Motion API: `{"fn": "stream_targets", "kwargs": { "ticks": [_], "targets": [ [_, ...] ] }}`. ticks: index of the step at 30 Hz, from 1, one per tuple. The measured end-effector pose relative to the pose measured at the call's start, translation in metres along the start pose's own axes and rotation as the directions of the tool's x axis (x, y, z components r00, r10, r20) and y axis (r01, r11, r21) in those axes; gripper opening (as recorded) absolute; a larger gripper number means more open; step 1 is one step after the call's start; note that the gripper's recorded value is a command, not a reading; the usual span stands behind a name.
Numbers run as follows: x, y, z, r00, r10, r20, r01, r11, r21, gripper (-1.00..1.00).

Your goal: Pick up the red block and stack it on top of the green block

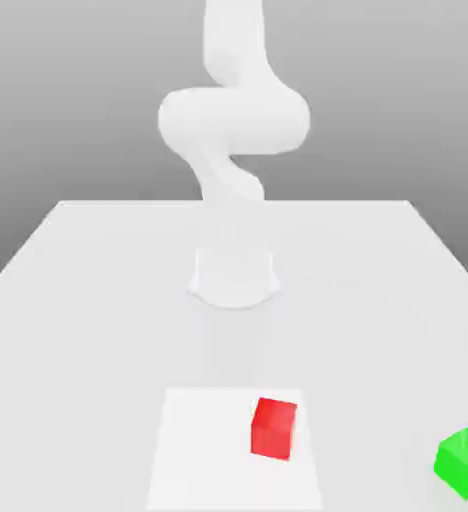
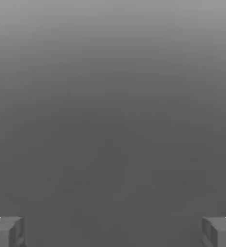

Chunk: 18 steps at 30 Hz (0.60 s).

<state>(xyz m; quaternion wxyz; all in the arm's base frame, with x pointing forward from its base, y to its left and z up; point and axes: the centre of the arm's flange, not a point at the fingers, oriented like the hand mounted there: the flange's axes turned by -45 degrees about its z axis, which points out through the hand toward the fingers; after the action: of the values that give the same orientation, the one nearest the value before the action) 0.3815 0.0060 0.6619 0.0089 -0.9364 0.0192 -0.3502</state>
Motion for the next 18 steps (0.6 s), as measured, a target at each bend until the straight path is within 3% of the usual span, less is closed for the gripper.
{"fn": "stream_targets", "kwargs": {
  "ticks": [8,18],
  "targets": [
    [-0.066,-0.017,0.179,0.958,0.09,0.273,-0.085,0.996,-0.03,0.0],
    [-0.226,-0.031,0.329,0.803,0.196,0.563,-0.147,0.98,-0.131,0.0]
  ]
}}
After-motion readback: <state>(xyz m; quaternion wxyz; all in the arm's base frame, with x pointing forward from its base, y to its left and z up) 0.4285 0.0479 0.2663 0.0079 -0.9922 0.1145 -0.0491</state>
